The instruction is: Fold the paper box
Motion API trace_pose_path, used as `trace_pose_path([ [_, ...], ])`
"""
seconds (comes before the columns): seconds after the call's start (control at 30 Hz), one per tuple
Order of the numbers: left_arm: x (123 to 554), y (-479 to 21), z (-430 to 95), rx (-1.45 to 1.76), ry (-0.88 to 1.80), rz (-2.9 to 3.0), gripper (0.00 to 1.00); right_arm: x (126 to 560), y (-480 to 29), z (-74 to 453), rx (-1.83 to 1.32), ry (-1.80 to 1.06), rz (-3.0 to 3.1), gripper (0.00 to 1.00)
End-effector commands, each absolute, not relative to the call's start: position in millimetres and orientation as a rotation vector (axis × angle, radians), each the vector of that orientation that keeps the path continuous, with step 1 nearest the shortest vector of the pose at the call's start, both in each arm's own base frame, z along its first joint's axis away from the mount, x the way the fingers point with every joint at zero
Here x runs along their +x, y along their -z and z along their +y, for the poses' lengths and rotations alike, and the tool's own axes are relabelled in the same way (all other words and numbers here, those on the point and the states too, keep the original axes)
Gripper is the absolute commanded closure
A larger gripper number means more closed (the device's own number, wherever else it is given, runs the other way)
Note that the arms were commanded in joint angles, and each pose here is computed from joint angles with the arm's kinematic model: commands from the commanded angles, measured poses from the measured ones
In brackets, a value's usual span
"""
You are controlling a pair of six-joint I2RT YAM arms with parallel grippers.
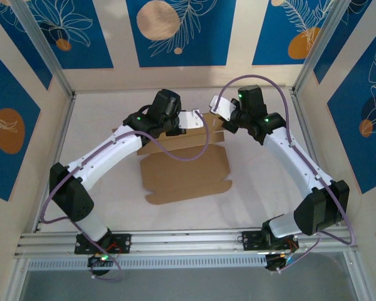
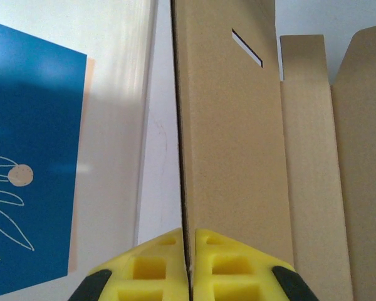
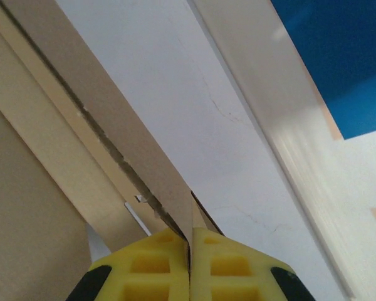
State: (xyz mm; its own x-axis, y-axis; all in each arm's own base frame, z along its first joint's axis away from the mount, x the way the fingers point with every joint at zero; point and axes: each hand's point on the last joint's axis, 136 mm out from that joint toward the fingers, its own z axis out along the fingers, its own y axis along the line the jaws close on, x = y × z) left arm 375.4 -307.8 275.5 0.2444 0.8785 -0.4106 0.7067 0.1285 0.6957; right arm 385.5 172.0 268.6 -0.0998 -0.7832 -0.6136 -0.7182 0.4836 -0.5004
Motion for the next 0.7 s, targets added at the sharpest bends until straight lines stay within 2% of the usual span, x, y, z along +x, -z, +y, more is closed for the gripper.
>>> trace_pose_path([
  [0.0, 376.4, -302.7, -312.0, 1.525, -0.220, 1.469, 1.00, 390.6, -280.4, 178.1, -1.122, 0.025, 1.913, 0.98],
  [0.2, 385.1, -310.0, -313.6, 1.448, -0.226, 1.493, 1.00, 385.7, -277.7, 198.8, -1.047, -0.101, 1.995, 0.96],
  [0.27, 386.5, -312.2, -313.7, 1.430, -0.221, 1.502, 1.00, 380.4, -277.4, 209.3, -1.051, -0.154, 1.991, 0.93],
  [0.33, 387.2, -312.6, -314.2, 1.422, -0.217, 1.508, 1.00, 375.3, -278.8, 215.4, -1.051, -0.212, 1.992, 0.84],
  [0.5, 388.6, -309.3, -311.7, 1.425, -0.233, 1.527, 1.00, 365.2, -304.1, 209.0, -0.923, -0.453, 1.974, 0.54],
  [0.67, 386.1, -308.5, -312.8, 1.429, -0.213, 1.534, 1.00, 358.3, -342.7, 191.1, -0.696, -0.842, 1.902, 0.41],
])
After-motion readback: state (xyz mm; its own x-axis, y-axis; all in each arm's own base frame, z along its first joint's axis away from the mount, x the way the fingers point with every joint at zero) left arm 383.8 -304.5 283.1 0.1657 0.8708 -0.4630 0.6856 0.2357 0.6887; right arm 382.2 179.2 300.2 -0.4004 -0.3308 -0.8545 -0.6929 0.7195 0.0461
